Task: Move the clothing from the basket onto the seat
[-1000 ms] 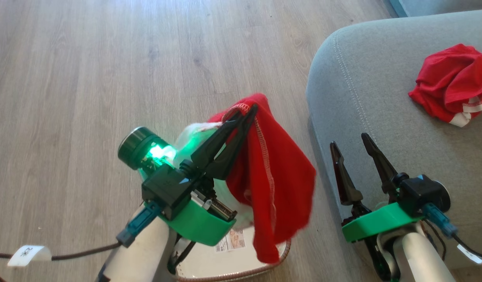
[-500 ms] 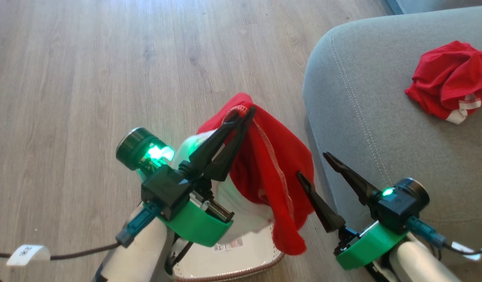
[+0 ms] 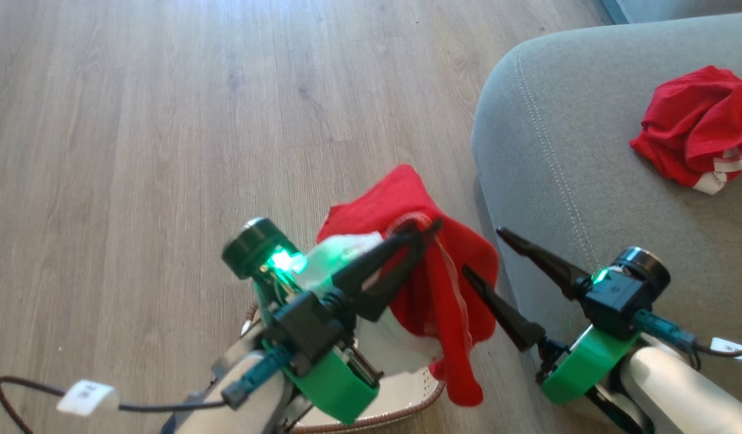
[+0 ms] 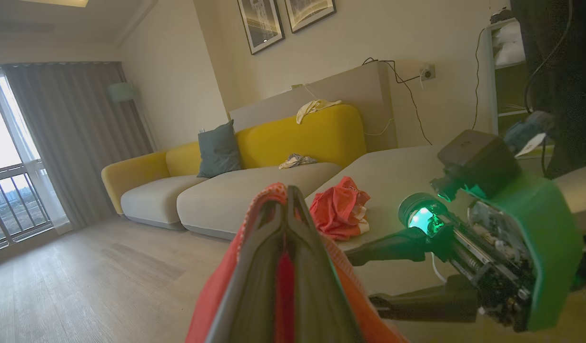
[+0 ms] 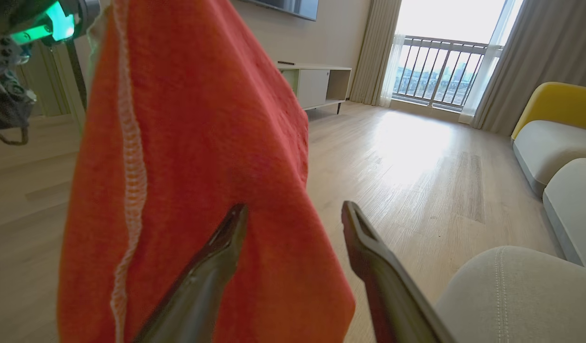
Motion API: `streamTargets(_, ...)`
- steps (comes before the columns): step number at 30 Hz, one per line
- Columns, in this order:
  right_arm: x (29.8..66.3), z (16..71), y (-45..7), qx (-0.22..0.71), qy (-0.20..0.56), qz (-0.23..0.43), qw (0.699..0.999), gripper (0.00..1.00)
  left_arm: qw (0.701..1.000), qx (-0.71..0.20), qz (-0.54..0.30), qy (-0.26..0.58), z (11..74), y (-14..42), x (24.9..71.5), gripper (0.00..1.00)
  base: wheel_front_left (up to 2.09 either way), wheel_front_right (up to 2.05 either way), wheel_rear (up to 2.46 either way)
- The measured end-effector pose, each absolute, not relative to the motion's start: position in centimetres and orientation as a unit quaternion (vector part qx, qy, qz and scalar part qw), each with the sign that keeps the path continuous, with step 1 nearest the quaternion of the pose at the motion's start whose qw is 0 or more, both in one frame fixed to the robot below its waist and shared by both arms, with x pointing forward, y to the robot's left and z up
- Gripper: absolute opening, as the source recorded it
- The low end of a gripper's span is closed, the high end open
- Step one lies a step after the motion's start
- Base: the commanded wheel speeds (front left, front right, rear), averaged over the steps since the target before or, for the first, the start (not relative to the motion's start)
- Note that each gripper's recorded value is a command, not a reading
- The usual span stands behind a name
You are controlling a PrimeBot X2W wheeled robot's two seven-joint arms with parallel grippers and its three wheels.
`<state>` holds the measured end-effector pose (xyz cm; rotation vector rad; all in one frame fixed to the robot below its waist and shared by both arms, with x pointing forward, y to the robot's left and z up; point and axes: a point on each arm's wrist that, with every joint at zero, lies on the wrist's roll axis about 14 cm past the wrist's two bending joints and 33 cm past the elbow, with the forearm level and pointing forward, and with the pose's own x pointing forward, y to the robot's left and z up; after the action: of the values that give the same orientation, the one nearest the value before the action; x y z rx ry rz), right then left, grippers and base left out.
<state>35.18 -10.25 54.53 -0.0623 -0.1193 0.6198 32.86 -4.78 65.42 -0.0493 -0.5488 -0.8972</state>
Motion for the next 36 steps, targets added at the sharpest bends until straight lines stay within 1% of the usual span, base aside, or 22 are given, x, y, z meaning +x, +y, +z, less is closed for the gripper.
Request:
streamTargets(7,34.6,52.8,-9.3,-0.058,-0.024,0.349,0.935,1.00,0.843,0.007,-0.470,-0.260,64.7,-6.0,31.4,0.00,0.00,0.00,0.00)
streamTargets(13,34.0,52.0,-7.3,-0.074,-0.009,0.395,0.916,1.00,0.838,0.011,-0.480,-0.260,64.6,-6.4,31.1,0.00,0.00,0.00,0.00)
streamTargets(18,33.2,50.9,-5.9,-0.078,0.009,0.425,0.902,1.00,0.841,0.010,-0.478,-0.255,64.3,-6.3,31.3,0.00,0.00,0.00,0.00)
streamTargets(24,33.4,50.2,-4.9,-0.080,0.017,0.439,0.895,1.00,0.844,0.010,-0.474,-0.250,64.0,-6.1,31.9,0.00,0.00,0.00,0.00)
streamTargets(32,33.6,50.1,-2.4,-0.077,0.005,0.454,0.888,1.00,0.846,0.007,-0.473,-0.246,63.8,-6.0,32.2,0.00,0.00,0.00,0.00)
streamTargets(36,34.3,50.8,-1.1,-0.068,-0.012,0.449,0.891,1.00,0.845,0.007,-0.476,-0.244,63.7,-6.1,32.0,0.00,0.00,0.00,0.00)
